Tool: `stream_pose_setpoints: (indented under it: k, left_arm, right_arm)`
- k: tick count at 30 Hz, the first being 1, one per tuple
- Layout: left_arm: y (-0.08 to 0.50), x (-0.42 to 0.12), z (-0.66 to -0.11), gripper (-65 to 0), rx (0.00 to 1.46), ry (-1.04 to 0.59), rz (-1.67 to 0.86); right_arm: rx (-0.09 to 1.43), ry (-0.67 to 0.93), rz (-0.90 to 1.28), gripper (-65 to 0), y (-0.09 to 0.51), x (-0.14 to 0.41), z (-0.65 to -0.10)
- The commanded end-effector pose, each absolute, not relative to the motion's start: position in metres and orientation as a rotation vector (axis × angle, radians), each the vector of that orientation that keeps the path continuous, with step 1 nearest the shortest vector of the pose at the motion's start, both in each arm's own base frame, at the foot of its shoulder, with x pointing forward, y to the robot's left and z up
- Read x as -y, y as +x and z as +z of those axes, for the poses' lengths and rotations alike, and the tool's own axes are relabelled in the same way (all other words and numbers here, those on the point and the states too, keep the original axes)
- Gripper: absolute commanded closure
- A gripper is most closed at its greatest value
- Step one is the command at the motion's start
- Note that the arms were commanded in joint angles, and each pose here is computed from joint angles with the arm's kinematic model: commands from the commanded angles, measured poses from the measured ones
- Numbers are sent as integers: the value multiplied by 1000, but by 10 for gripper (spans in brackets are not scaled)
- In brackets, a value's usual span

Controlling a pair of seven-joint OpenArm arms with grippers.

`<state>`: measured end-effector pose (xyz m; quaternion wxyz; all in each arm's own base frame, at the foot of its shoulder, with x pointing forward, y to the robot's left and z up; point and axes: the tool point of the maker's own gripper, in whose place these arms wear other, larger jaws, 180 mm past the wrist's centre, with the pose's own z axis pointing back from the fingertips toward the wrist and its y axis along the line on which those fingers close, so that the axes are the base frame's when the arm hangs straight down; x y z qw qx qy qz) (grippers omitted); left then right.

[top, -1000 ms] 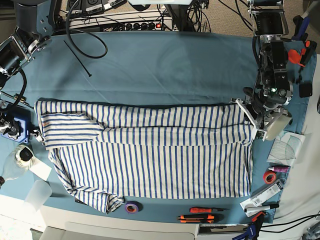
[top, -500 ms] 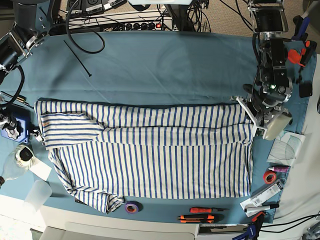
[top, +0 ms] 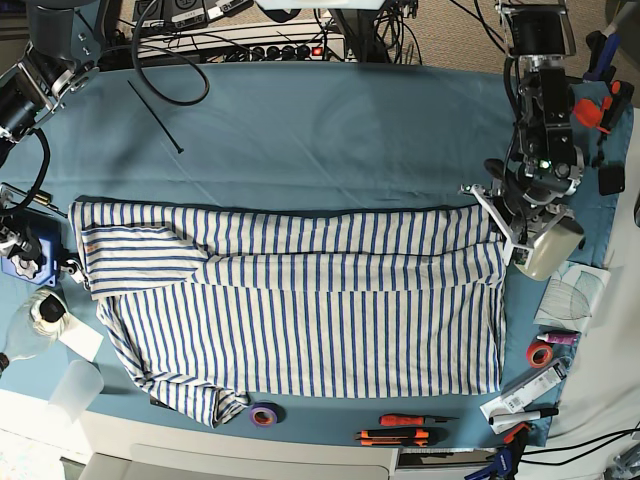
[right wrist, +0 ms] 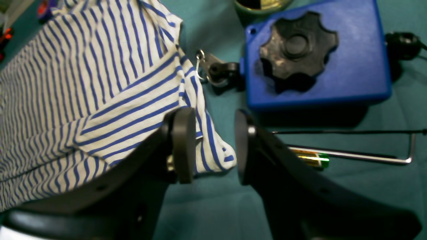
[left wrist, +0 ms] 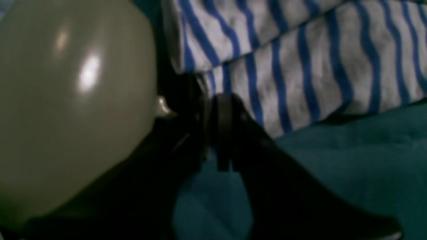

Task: Fold the T-shirt properly
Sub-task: 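Regrasp the folded edge at the shirt's sides with both grippers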

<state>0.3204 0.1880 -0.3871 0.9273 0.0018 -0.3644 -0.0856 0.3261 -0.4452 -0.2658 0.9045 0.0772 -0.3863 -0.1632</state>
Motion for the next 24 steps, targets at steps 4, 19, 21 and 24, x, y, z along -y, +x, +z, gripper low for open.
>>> stream_pose_setpoints:
  k: [4, 19, 21, 24]
  left_arm:
    - [329, -189, -374, -60, 792, 9, -180]
    - [304, -190, -394, -61, 749, 5, -167]
    - [305, -191, -393, -73, 752, 6, -165]
    - [310, -200, -389, -102, 761, 33, -114]
  right_arm:
    - [862, 92, -286, -243, 319, 467, -235]
    - [810, 144, -292, -260, 309, 444, -279]
    - [802, 153, -297, -260, 310, 440, -285]
    - [812, 174, -302, -260, 313, 433, -290]
